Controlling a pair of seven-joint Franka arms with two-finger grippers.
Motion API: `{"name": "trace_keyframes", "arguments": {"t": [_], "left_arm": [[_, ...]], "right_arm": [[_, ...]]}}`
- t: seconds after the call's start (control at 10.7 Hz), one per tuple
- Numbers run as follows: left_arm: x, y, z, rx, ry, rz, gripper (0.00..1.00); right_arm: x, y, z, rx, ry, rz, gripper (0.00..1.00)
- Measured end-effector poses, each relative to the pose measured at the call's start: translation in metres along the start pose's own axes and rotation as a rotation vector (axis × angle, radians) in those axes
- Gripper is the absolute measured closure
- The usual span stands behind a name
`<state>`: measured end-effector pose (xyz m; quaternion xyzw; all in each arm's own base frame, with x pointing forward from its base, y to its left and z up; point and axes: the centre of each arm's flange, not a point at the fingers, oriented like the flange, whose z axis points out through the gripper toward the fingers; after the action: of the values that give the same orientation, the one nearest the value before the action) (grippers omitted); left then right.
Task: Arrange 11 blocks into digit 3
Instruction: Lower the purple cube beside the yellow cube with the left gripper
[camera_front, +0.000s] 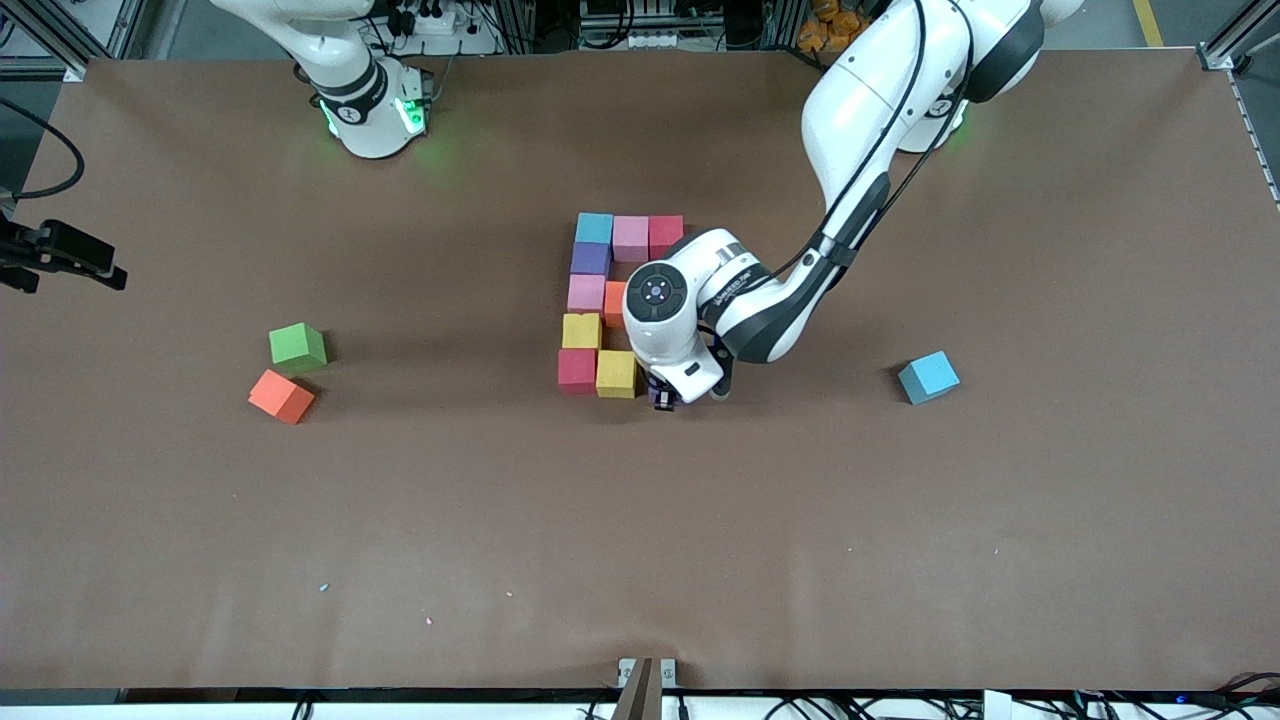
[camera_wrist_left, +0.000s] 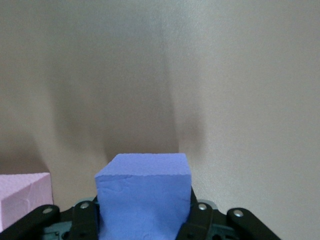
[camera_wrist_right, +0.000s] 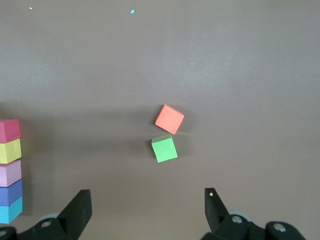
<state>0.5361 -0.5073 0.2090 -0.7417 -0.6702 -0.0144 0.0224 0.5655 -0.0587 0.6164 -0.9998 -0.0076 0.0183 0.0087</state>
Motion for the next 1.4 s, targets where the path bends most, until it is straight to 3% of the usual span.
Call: {"name": "trace_keyframes", "arguments": {"t": [1.4], "left_arm": [[-0.019,-0.011,0.017,0.01,0.0,-0.031,0.44]], "right_arm": [[0.0,0.0,0.001,0.0,-0.003,0.0,0.0]]}}
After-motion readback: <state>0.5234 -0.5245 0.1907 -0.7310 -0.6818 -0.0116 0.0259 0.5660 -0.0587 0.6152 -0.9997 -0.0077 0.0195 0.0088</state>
